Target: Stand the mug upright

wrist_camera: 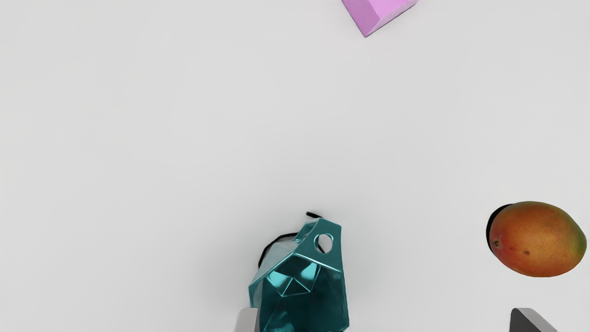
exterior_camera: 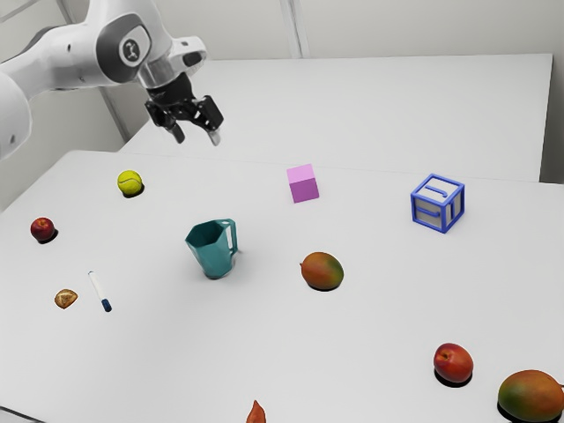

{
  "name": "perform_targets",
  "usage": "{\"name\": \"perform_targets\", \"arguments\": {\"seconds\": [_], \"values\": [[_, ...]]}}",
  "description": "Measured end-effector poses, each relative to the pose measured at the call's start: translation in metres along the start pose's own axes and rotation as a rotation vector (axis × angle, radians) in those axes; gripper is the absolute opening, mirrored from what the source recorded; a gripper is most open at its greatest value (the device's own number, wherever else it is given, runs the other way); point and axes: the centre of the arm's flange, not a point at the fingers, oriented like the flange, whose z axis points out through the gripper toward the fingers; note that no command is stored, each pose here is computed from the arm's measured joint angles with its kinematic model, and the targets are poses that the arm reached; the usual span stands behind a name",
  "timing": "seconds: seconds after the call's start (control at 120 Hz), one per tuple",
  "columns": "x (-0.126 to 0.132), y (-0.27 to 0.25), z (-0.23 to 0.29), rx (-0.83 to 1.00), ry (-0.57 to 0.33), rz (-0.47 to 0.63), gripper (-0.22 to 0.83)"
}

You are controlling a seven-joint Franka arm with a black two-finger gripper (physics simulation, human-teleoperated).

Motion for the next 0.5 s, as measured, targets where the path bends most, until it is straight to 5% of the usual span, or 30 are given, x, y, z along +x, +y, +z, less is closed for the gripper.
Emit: {"name": "perform_targets", "arguments": {"seconds": [0.5], "values": [[-0.008,0.000,-0.032,-0.008,-0.073,-0.009,0.61]]}}
